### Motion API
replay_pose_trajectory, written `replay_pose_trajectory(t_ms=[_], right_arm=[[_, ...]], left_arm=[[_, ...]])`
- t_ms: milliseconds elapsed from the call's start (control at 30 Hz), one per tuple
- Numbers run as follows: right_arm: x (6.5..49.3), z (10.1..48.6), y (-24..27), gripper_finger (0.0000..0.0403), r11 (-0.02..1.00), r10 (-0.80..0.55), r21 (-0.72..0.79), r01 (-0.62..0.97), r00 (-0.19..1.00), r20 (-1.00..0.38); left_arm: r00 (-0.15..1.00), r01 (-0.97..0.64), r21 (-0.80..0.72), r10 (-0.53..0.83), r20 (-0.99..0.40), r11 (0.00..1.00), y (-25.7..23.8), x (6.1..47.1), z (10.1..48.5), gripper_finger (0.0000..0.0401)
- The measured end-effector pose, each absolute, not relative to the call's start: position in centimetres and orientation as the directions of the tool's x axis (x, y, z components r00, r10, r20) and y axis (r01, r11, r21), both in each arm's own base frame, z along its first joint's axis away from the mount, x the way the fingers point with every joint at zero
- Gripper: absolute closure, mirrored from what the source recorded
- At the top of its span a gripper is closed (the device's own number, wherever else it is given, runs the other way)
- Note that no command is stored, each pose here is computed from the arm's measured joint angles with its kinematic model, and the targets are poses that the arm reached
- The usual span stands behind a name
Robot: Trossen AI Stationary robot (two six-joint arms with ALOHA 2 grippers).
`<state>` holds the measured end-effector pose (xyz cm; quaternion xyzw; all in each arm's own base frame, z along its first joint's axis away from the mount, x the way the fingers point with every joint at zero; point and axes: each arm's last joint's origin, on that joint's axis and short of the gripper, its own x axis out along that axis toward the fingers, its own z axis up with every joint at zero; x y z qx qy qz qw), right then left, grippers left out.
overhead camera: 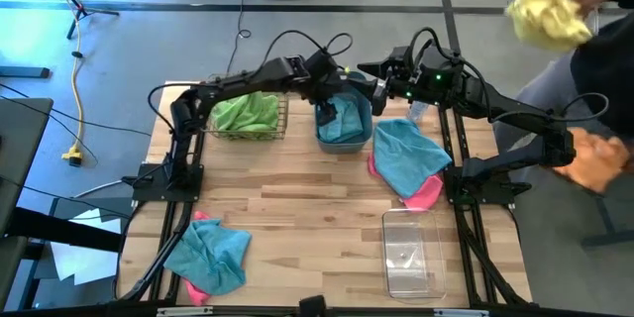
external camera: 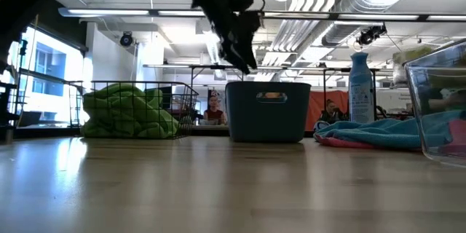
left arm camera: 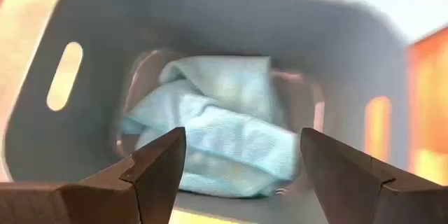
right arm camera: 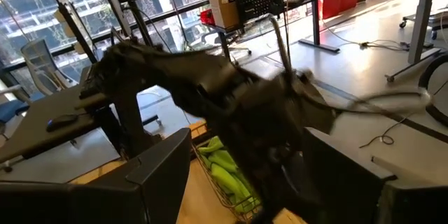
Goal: Sort microfiber towel by color & place in baskets
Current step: Put the bottom blue microfiber cloth into the blue bin
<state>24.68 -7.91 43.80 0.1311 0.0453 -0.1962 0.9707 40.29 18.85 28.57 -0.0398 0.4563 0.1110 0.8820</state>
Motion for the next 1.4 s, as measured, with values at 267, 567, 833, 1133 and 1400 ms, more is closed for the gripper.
replay_pose_trajectory(t_ms=[267,567,833,1133,1400], right_arm=[[24.6,43.8,-7.9,0.0137,0.898,-0.369,0.201,0.393,0.918,-0.145],[24.3,43.9,-7.8,0.0137,0.907,-0.369,0.161,0.390,0.918,-0.144],[24.2,43.9,-7.8,0.0137,0.907,-0.368,0.160,0.390,0.918,-0.150],[24.1,43.5,-7.7,0.0137,0.904,-0.364,0.163,0.395,0.911,-0.193],[24.1,43.3,-7.7,0.0137,0.884,-0.361,0.231,0.407,0.907,-0.216]], left_arm=[[0.643,-0.182,-0.120,0.025,-0.765,0.976,15.1,37.8,33.0,0.0133],[0.772,-0.220,-0.144,0.082,-0.630,0.965,9.5,32.5,31.7,0.0133],[0.782,-0.236,-0.175,0.079,-0.619,0.956,4.9,26.8,29.7,0.0133],[0.602,0.078,-0.048,-0.085,-0.794,0.996,-0.5,21.4,30.9,0.0133],[0.311,0.344,-0.083,-0.197,-0.930,0.935,-6.1,16.9,30.4,0.0133]])
